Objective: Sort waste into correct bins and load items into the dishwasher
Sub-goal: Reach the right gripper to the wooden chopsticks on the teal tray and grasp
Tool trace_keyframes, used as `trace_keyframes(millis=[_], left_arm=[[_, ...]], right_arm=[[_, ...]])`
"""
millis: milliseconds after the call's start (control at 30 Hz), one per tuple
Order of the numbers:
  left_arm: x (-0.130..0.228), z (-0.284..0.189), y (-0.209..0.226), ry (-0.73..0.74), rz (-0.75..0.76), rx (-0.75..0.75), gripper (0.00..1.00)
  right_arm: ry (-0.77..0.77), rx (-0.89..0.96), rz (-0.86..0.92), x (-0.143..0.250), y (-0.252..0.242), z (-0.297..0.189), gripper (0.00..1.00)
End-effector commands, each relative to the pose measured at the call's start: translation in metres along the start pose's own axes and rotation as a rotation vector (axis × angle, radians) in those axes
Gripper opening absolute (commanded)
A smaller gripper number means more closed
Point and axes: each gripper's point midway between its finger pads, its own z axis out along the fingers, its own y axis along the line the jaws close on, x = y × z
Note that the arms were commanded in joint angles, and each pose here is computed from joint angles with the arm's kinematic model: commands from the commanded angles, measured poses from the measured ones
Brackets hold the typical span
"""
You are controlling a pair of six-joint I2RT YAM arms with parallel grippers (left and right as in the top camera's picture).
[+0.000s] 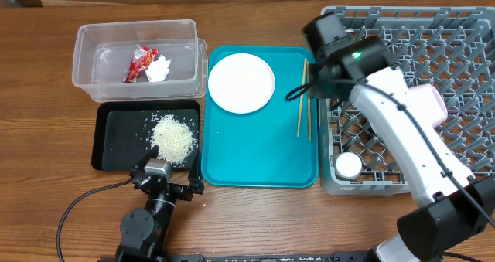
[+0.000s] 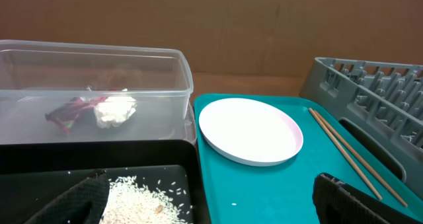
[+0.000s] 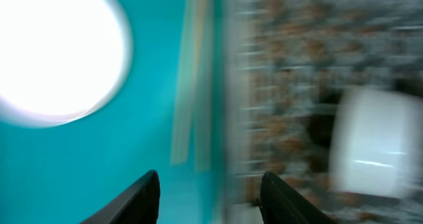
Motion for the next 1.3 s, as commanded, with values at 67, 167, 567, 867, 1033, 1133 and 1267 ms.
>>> trace_keyframes(millis=[67, 167, 567, 867, 1033, 1133, 1267], left_arm=[[0.0, 0.0, -0.001, -0.002, -0.007, 0.006, 1.0], [0.0, 0.0, -0.001, -0.002, -0.007, 0.006, 1.0], [0.0, 0.0, -0.001, -0.002, -0.007, 0.006, 1.0], [0.0, 0.0, -0.001, -0.002, -0.007, 0.006, 1.0], [0.0, 0.0, -0.001, -0.002, -0.007, 0.006, 1.0], [0.0, 0.0, -0.001, -0.002, -0.007, 0.006, 1.0], [0.0, 0.0, -0.001, -0.002, -0.007, 0.006, 1.0]], right_arm=[[0.085, -0.146, 0.05, 0.016, 0.045, 0.031, 0.46], [0.071, -0.131, 0.058, 0.013, 0.046, 0.06, 0.4], [0.027, 0.098, 0.015, -0.002, 0.013, 0.153, 0.32], [0.088, 0.105, 0.001, 0.014, 0.019, 0.194, 0.28], [0.15, 0.061, 0.013, 0.028, 0.028, 0.208, 0.13], [0.177, 0.056, 0.007, 0.035, 0.029, 0.207, 0.04], [0.202, 0.065, 0.009, 0.04, 0.029, 0.198, 0.04]])
